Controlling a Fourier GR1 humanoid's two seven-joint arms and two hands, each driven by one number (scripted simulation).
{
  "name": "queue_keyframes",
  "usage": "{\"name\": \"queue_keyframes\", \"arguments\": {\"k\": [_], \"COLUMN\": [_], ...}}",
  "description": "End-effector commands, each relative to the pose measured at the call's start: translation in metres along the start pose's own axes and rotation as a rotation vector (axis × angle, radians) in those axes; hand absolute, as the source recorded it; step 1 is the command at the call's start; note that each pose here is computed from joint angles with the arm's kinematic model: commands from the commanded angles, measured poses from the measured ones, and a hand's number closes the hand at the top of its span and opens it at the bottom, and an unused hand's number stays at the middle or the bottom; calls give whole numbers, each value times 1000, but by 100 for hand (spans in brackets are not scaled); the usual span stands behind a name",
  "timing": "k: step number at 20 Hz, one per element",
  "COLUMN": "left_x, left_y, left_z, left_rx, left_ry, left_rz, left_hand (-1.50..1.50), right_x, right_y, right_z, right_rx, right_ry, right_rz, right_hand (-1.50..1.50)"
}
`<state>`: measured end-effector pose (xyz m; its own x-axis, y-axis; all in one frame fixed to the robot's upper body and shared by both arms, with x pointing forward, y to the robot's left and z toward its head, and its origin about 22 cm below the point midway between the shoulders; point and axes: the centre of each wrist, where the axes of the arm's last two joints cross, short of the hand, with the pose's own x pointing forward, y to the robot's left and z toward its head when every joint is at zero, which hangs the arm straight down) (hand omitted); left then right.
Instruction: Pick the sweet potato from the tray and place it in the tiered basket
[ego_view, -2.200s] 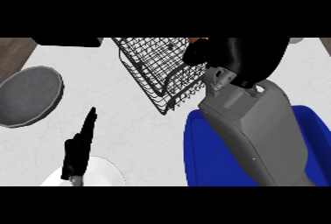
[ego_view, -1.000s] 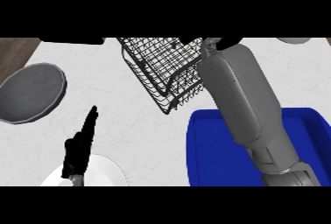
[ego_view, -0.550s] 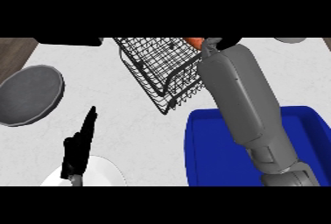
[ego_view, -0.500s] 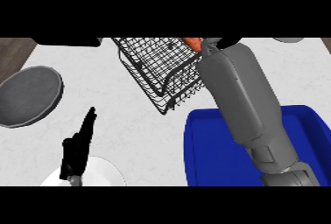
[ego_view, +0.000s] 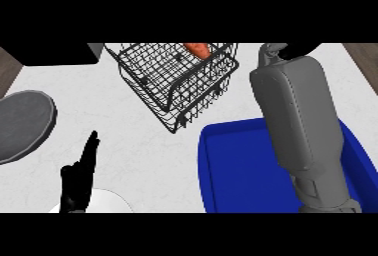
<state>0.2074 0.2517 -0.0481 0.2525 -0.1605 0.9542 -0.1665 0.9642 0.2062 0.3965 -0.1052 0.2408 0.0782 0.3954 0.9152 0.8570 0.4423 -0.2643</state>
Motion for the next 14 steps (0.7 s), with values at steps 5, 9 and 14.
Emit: {"name": "queue_keyframes", "arguments": {"k": [5, 9, 14], "left_x": [-18, -16, -26], "left_y": [5, 12, 11], "left_z": [10, 11, 25], "left_rx": [60, 75, 70], "left_ry": [81, 88, 100], "left_rz": [7, 15, 29], "left_hand": [0, 0, 0], "right_x": [-11, -37, -51], "right_y": [-71, -112, -166], "right_z": [-1, 4, 22], "right_rx": [-77, -66, -5], "right_ry": [177, 175, 170], "right_rz": [-88, -77, -108], "right_hand": [-150, -150, -150]}}
